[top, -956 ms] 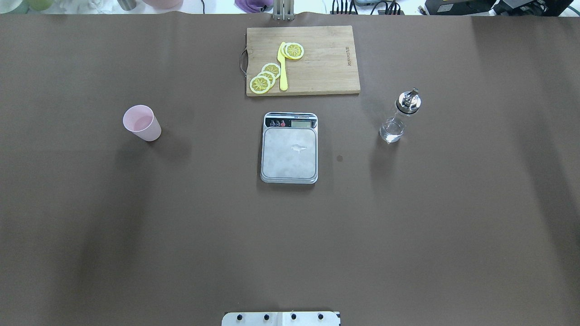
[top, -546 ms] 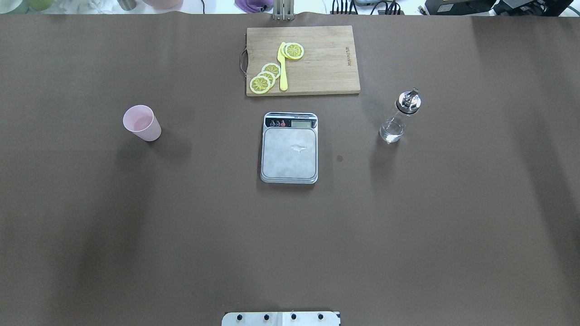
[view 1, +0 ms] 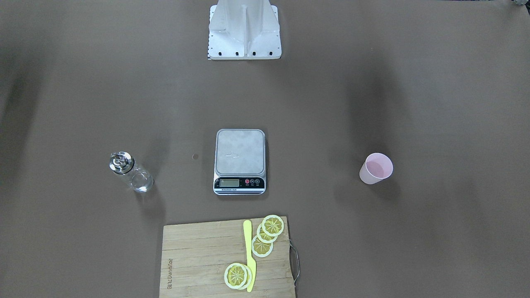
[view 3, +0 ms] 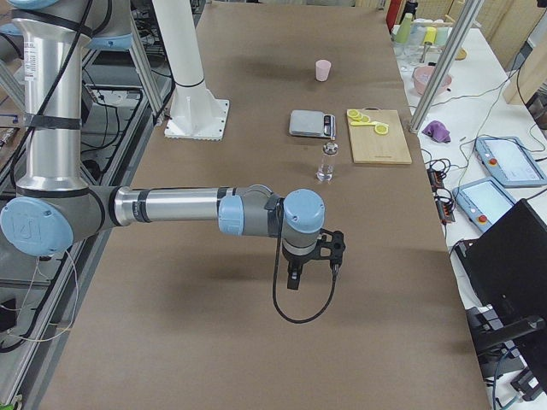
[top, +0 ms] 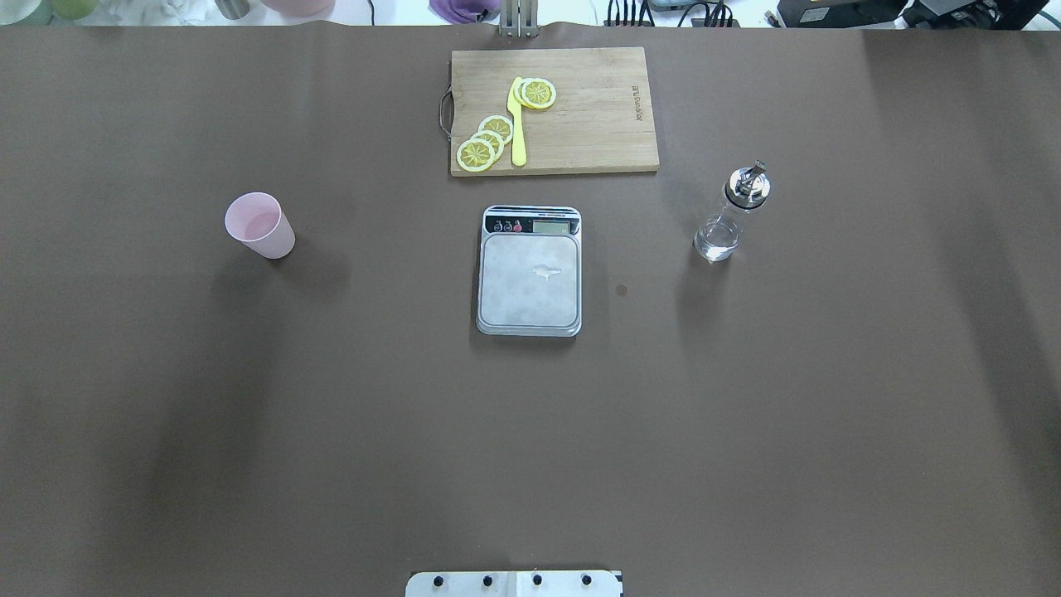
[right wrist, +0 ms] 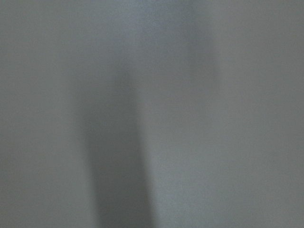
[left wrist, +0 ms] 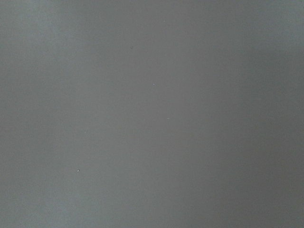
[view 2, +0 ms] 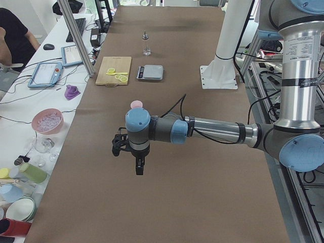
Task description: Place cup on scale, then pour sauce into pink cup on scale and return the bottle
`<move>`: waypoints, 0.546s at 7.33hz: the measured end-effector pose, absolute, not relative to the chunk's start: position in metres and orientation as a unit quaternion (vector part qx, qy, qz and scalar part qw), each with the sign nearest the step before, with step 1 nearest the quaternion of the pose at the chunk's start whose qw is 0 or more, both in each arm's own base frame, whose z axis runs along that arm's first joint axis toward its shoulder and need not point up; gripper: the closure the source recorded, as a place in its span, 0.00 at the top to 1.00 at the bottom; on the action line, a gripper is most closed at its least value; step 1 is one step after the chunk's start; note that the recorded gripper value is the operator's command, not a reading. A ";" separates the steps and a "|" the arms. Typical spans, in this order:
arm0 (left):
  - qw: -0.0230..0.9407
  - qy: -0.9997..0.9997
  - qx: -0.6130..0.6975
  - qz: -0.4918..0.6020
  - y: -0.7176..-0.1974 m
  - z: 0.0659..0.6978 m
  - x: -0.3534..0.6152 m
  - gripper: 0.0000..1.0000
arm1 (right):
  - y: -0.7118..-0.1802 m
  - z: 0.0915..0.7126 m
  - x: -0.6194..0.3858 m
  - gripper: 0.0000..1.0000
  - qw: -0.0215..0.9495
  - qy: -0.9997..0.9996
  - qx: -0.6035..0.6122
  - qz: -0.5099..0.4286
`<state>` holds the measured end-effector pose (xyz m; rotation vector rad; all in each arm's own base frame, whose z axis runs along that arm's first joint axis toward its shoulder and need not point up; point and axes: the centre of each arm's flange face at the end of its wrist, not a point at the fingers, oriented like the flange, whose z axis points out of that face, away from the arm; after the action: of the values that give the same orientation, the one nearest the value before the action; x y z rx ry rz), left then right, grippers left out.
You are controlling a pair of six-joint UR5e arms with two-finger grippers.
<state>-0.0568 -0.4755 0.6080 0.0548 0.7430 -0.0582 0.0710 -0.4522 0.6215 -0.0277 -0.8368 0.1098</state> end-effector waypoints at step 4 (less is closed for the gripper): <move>0.932 0.361 0.037 -0.022 -0.484 0.602 -0.057 0.98 | -0.454 0.620 0.071 1.00 0.912 -0.407 -0.012 0.052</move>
<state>-0.0566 -0.4842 0.6016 0.0758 0.7392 -0.0453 0.0709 -0.4543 0.6199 -0.0247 -0.8393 0.1082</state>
